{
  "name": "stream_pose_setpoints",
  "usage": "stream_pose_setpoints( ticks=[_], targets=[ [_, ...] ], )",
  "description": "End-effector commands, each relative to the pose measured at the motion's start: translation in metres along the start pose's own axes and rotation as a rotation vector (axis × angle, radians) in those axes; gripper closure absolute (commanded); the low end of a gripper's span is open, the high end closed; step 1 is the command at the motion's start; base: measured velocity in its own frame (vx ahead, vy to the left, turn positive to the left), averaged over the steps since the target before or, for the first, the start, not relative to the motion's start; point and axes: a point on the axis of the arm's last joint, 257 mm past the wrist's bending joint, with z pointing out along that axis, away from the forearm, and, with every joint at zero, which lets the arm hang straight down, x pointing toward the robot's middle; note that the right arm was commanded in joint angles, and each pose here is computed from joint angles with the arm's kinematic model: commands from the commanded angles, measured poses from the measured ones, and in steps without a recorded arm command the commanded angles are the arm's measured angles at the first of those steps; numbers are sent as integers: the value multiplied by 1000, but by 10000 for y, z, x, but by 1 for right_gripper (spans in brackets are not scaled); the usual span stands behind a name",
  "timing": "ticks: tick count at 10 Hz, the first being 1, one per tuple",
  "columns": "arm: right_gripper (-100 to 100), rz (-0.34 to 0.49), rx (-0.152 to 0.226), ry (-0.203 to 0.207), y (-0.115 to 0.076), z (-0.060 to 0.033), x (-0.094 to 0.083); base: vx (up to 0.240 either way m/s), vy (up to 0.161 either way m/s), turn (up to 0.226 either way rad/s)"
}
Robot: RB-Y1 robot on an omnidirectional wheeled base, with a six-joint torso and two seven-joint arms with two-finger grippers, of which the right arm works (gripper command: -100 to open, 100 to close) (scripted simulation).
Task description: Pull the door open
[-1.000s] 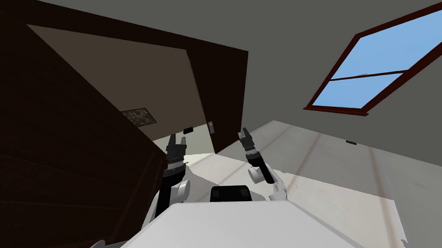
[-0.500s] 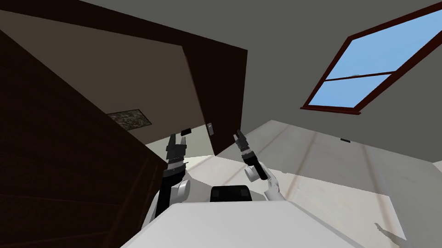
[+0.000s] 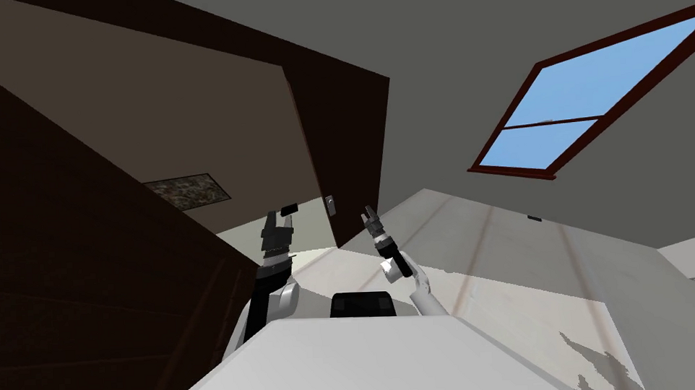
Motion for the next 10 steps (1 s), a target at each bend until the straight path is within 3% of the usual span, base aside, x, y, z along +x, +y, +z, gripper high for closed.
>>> stream_pose_setpoints(
  ticks=[1,10],
  targets=[
    [-100,17,23,23,-127,13,78,87,59,-85],
    [-100,81,164,153,-801,87,475,93,82,-74]
  ],
)
